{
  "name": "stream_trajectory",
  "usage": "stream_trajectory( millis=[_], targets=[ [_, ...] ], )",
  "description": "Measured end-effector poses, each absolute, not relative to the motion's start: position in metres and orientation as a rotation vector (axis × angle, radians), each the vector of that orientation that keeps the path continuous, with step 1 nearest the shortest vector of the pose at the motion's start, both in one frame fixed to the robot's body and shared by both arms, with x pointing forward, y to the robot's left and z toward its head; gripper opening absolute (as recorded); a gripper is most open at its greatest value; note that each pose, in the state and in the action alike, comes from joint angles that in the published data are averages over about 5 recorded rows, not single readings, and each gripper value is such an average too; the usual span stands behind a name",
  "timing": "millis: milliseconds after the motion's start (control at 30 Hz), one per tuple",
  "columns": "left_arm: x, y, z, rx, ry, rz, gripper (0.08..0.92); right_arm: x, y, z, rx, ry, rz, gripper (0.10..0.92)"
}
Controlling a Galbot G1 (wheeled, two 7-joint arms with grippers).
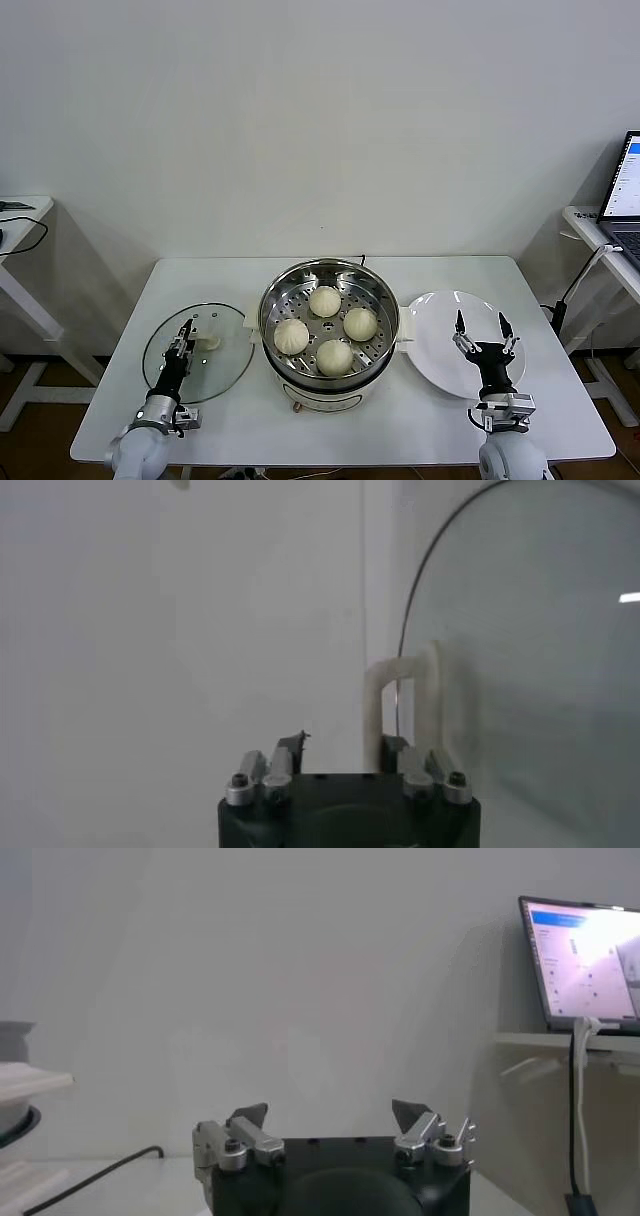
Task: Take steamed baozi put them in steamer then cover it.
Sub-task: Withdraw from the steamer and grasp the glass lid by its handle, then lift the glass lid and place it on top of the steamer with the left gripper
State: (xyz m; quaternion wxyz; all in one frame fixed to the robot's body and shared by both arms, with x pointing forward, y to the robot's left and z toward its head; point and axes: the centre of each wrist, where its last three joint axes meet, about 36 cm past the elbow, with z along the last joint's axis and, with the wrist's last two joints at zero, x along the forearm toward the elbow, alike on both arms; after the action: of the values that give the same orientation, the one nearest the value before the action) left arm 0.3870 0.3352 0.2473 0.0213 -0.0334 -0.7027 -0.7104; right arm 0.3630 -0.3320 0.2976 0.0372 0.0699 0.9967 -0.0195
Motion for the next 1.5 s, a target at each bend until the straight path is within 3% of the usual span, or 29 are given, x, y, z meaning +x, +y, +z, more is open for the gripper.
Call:
stream_trajectory(
  millis=[267, 567, 867, 1133, 1300, 1500],
  targets=[
    [0.387, 0.334, 0.247, -0.104, -2.185, -2.192, 0.21, 0.364, -0.331, 0.301, 0.218, 3.048, -0.057, 0.823],
    [0.382, 0.348, 0.27, -0.016, -2.185, -2.208, 0.185, 0.363, -0.327, 0.306, 0.211, 3.038, -0.05, 0.823],
    [0.372, 0.369, 0.357, 0.239, -2.219, -2.277, 0.185, 0.363, -0.325, 0.308, 0.218, 3.027, -0.035, 0.823],
    [0.361, 0.322, 0.446, 0.377, -2.348, -2.352, 0.185, 0.362, -0.324, 0.31, 0.235, 3.02, -0.023, 0.823],
    [0.354, 0.267, 0.476, 0.335, -2.462, -2.341, 0.185, 0.361, -0.324, 0.31, 0.247, 3.022, -0.018, 0.823],
    [0.348, 0.202, 0.489, 0.189, -2.556, -2.277, 0.185, 0.36, -0.325, 0.309, 0.267, 3.029, -0.021, 0.823]
  ],
)
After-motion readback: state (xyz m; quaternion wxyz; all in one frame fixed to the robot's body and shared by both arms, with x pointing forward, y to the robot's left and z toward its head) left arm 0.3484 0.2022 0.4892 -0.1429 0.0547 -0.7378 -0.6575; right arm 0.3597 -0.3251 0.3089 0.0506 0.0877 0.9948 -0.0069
